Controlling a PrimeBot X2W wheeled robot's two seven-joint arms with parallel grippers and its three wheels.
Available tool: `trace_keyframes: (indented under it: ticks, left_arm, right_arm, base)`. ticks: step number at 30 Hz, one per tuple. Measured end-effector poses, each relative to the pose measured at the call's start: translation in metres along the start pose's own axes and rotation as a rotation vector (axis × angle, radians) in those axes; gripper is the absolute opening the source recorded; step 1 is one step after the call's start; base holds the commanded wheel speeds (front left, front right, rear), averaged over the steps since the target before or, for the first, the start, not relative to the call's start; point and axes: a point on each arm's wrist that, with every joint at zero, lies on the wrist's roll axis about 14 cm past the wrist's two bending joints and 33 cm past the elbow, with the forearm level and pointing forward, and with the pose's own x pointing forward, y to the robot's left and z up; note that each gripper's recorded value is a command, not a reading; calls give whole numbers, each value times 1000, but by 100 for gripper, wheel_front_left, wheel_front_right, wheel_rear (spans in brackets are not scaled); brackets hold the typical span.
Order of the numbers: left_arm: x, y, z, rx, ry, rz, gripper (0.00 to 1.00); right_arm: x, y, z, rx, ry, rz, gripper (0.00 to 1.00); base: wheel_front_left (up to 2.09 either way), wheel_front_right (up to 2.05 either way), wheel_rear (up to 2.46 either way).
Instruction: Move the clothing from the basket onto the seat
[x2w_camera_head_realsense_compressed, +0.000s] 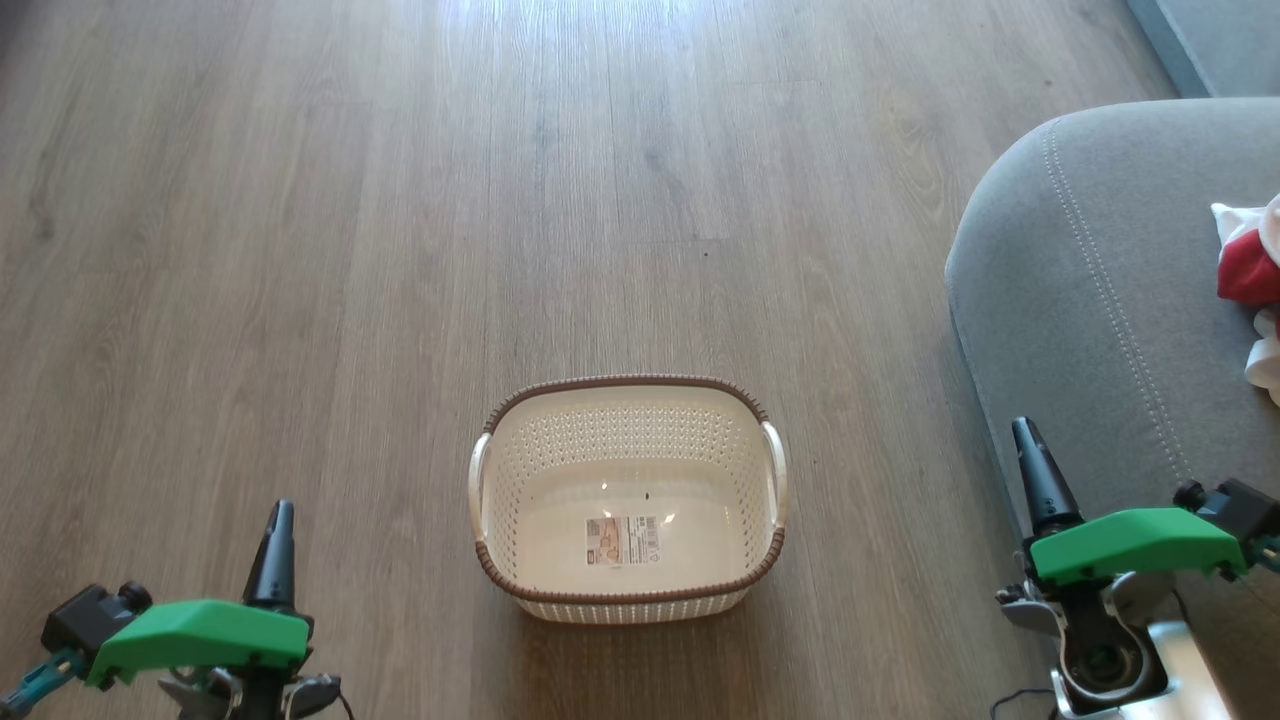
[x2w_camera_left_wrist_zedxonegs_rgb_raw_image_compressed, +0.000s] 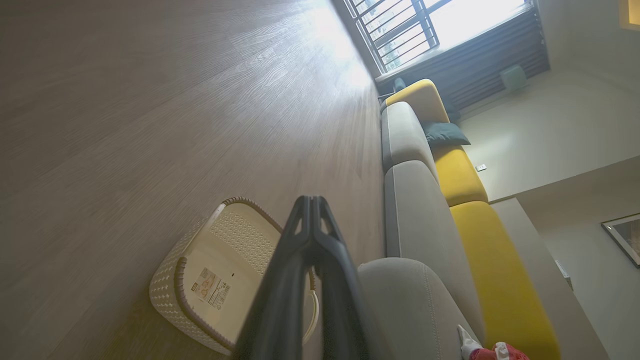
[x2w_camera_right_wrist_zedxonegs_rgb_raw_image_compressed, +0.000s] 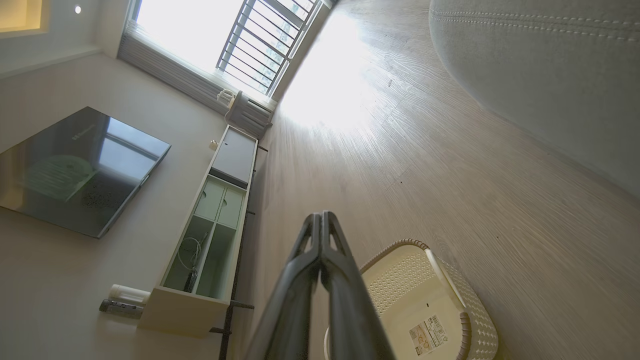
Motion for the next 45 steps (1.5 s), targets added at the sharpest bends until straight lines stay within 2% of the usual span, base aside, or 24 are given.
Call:
trace_keyframes:
  ticks: [45]
  left_arm:
    - [1,-29,1,-508,57,-109,0]
  right_arm:
    - [-5,7,17,519,-23,51,0]
  base:
    - [0,0,0]
